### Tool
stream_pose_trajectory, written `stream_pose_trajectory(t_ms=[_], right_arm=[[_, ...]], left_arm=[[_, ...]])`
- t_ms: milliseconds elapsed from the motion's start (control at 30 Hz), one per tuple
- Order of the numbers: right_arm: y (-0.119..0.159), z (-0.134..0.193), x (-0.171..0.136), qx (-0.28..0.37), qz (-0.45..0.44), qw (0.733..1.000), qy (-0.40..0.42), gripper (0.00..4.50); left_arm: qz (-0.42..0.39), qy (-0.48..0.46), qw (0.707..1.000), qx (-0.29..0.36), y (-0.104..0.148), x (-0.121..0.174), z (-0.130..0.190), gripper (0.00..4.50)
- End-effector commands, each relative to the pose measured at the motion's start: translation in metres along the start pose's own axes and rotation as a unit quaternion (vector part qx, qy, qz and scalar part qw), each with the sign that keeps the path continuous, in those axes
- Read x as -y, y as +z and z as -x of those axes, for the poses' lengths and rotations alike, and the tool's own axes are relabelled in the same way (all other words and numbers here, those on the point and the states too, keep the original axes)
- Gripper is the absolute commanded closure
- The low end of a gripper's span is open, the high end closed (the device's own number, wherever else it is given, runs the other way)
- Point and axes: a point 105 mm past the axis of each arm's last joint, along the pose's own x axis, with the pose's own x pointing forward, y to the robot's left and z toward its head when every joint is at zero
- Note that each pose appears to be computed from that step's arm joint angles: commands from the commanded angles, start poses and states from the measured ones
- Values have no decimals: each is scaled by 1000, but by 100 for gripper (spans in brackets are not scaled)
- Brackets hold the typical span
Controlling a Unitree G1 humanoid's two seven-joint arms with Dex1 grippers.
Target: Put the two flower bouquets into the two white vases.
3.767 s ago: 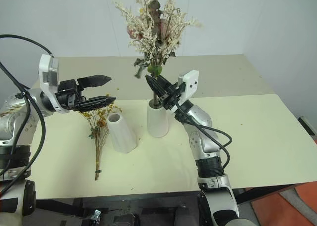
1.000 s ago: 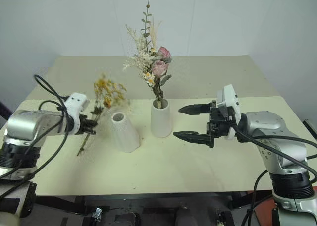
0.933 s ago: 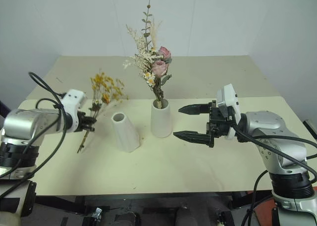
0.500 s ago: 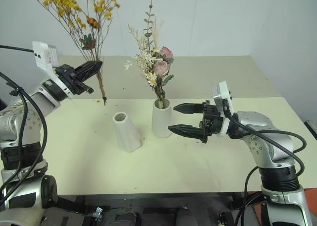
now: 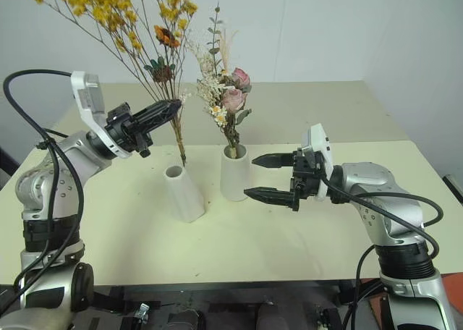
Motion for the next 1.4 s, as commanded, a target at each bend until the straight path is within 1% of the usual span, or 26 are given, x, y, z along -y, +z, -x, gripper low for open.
stream_pose_trajectory(t_ms=[33,133,333,533,700,800,1000,1400], right_arm=[[10,3,-1,13,26,1000,-2,0],[10,3,-1,13,26,1000,-3,0],[10,3,0,14,27,1000,-5,0],[10,2,1,17,26,1000,-5,0],[9,2,1,19,24,1000,-7,0],[9,2,1,19,24,1000,-6,0],[7,1,1,20,22,1000,-4,0],[7,1,0,20,22,1000,-4,0]], left_arm=[[-22,-25,999,20,11,10,-1,445],[-25,-27,999,19,10,9,0,445],[-53,-19,997,47,27,4,1,445],[-56,-31,996,57,34,9,4,445],[-45,-39,997,45,34,14,9,445],[-38,-45,998,26,32,17,13,445],[-53,-41,998,-5,23,18,18,445],[-55,-39,998,-13,7,17,20,445]])
